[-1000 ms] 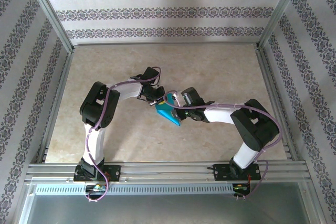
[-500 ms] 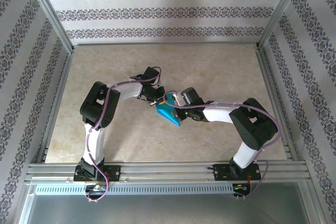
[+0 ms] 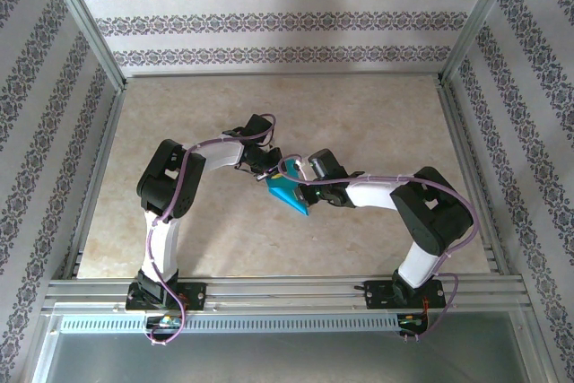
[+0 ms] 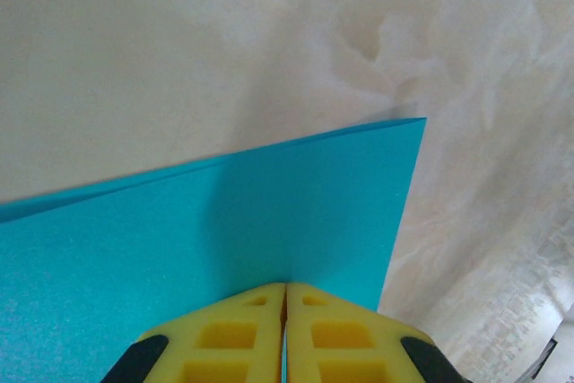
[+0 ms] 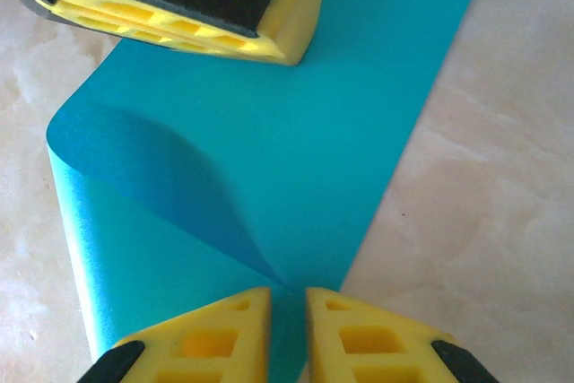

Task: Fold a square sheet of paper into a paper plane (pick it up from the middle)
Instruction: Third fold the triangle at the center of the table.

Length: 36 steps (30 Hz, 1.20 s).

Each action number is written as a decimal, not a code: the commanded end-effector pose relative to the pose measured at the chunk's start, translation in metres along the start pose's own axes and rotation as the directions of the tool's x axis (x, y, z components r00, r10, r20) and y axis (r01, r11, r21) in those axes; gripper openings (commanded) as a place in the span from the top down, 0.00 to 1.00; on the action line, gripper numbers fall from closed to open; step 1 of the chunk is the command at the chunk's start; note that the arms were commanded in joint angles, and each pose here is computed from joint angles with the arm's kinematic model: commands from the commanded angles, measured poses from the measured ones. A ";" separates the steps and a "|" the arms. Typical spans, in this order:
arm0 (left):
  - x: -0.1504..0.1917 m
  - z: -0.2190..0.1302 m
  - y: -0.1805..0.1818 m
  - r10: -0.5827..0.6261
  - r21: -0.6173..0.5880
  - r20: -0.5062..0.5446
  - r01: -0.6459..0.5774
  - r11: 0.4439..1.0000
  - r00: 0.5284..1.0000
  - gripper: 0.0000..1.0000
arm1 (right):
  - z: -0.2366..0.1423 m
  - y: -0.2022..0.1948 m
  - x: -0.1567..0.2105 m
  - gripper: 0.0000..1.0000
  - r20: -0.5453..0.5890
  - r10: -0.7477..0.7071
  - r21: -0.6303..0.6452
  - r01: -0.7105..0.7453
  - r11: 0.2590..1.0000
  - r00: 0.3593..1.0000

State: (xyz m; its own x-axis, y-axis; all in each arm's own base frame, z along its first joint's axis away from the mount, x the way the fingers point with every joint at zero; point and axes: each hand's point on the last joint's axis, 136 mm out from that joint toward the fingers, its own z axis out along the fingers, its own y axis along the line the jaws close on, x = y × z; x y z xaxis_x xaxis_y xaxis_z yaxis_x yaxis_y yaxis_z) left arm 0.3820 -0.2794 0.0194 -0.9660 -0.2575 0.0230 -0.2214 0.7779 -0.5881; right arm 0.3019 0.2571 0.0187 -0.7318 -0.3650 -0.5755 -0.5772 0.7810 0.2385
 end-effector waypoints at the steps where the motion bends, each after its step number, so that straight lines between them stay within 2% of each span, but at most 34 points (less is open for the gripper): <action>1: 0.023 0.021 0.031 -0.026 -0.109 -0.079 0.018 0.994 0.997 0.91 | 0.000 -0.007 -0.008 0.81 0.010 0.005 0.025 -0.006 1.000 1.000; 14: 0.022 0.021 0.031 -0.024 -0.109 -0.077 0.016 0.994 0.997 0.91 | 0.002 -0.008 -0.006 0.82 -0.002 0.006 0.023 -0.006 1.000 1.000; 23: 0.016 0.008 0.011 -0.002 -0.071 -0.055 -0.002 0.998 0.998 0.90 | 0.001 0.002 -0.002 0.83 -0.017 0.010 -0.031 -0.011 0.999 1.000; 30: 0.004 -0.019 -0.012 0.003 -0.024 0.019 -0.003 1.000 1.000 0.82 | 0.003 0.003 0.001 0.83 -0.030 0.017 -0.041 -0.018 0.999 0.999; 36: -0.002 -0.040 0.000 -0.085 0.003 0.091 0.085 0.996 0.992 0.80 | 0.003 0.004 0.002 0.83 -0.033 0.018 -0.050 -0.020 0.999 0.999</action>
State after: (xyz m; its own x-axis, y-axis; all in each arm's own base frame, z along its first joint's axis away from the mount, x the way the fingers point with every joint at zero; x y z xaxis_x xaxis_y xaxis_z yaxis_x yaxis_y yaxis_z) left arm 0.3759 -0.2702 0.0380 -0.9538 -0.2999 0.0155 -0.2527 0.7738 -0.5808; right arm 0.2991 0.2607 0.0178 -0.7398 -0.3671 -0.5639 -0.5848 0.7653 0.2690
